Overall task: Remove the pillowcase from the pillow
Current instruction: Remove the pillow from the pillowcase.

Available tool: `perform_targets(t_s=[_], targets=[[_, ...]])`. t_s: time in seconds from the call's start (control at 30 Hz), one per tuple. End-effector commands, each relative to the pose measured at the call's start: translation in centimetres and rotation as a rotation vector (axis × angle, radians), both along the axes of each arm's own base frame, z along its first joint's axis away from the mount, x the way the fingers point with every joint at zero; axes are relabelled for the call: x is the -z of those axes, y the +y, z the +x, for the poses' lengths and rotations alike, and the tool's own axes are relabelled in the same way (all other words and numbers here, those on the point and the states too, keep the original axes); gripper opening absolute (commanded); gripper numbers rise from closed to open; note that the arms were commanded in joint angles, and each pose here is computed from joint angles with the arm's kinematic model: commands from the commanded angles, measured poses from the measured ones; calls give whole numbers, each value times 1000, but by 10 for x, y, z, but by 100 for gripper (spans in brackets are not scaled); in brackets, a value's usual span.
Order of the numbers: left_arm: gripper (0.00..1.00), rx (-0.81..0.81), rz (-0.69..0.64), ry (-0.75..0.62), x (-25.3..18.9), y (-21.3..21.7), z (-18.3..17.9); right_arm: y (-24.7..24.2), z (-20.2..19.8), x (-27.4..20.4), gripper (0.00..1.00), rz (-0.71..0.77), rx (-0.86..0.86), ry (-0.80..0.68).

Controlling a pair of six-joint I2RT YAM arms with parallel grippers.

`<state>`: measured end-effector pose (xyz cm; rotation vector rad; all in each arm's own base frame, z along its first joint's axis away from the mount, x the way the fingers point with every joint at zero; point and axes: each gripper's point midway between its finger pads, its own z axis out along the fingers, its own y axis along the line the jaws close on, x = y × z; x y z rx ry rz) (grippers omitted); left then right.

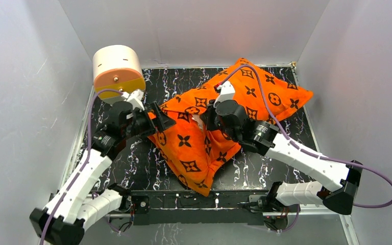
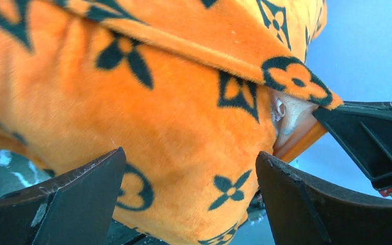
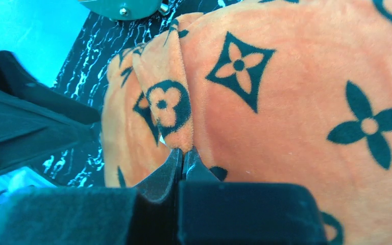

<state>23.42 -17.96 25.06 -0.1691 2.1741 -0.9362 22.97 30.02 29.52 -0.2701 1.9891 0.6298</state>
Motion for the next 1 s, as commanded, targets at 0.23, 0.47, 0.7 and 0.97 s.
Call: perform_targets(t_s=[0.23,0.47,0.7,0.97], targets=[[94,186,-1,93,35,-40,14,34,7,2,0,188,19,61],[53,163,149,229,95,-25,9,27,22,-15,0,29,1,-50],[0,3,228,227,115,10,-1,-23,50,-59,0,-184,154,-288],[0,-102,281,281,134,41,-29,-106,77,31,0,-482,428,-64]])
